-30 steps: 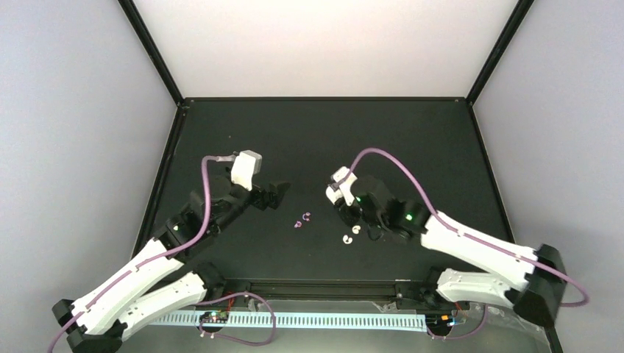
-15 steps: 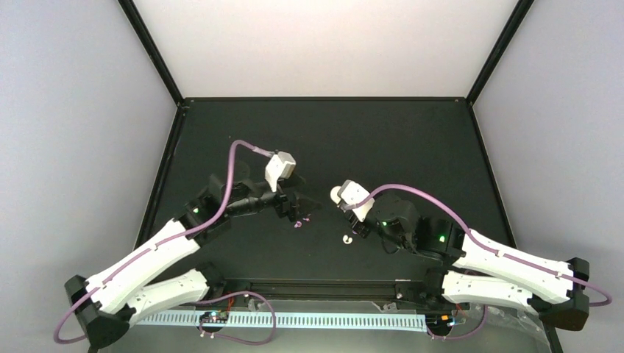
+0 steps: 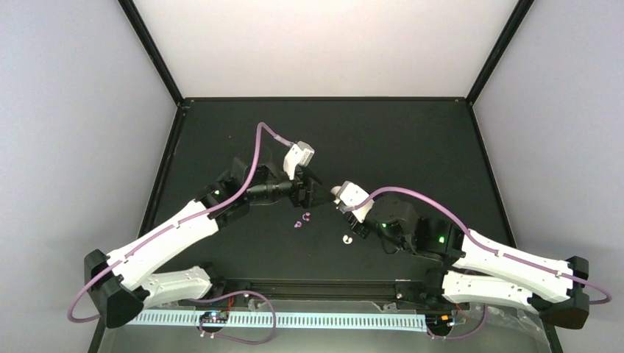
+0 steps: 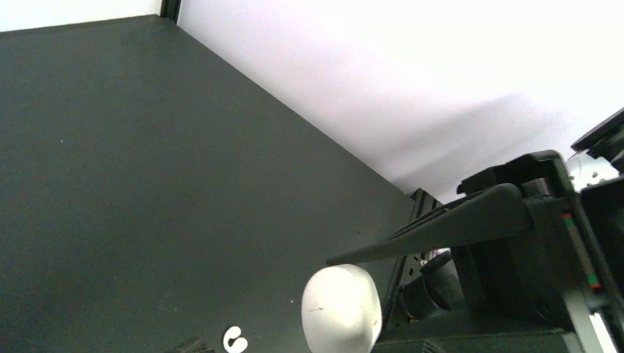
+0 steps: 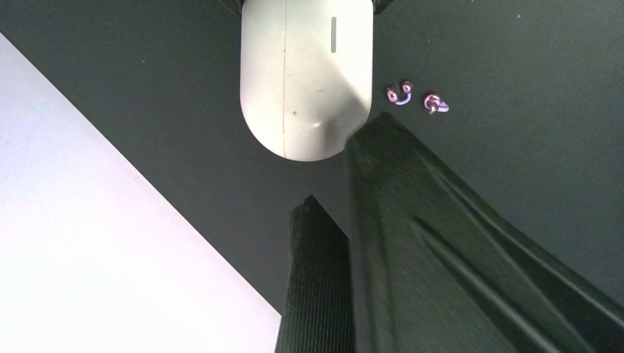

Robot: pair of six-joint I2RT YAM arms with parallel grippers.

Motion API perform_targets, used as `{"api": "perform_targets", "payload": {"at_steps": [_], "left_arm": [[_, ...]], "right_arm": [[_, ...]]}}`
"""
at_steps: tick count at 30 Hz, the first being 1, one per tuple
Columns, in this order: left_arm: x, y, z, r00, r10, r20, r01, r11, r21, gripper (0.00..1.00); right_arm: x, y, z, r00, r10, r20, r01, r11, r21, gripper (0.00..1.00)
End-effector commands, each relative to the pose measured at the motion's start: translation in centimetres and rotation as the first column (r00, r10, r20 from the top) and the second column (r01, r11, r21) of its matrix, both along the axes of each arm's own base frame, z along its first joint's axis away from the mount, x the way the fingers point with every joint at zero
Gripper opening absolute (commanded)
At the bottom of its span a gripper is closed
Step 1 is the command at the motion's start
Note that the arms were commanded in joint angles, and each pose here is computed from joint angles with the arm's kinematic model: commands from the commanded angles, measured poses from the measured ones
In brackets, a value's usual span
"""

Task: Insert the wireless bluetooth earbuds into the charging case
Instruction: Pick up the charging case at the center of the board.

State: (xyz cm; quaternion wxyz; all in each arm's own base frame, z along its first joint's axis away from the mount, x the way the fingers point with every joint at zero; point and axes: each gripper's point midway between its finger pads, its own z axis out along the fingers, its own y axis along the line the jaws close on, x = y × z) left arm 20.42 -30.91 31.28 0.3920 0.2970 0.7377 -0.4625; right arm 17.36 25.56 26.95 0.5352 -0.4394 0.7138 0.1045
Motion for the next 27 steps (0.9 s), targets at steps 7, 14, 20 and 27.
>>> {"api": "perform_targets", "payload": {"at_steps": [7, 14, 20, 27], "left_arm": [[0.1, -2.1, 0.5, 0.992, -0.054, -0.111, 0.049, 0.998, -0.051, 0.66], [-0.2, -3.0, 0.3, 0.987, -0.089, -0.136, 0.081, 0.995, -0.061, 0.59], [-0.4, -3.5, 0.0, 0.982, -0.112, -0.152, 0.103, 0.993, -0.062, 0.53], [-0.8, -3.8, -0.4, 0.976, -0.131, -0.172, 0.123, 0.991, -0.058, 0.48]], "right_arm": [[0.2, -0.2, 0.8, 0.999, -0.012, 0.038, 0.012, 1.000, 0.009, 0.31], [0.2, 0.1, 0.9, 0.999, -0.008, 0.039, 0.007, 1.000, 0.012, 0.31], [0.2, 0.2, 1.2, 0.999, -0.006, 0.041, 0.005, 1.000, 0.022, 0.31], [0.2, 0.0, 1.6, 0.999, -0.011, 0.044, 0.009, 0.999, 0.034, 0.31]]}}
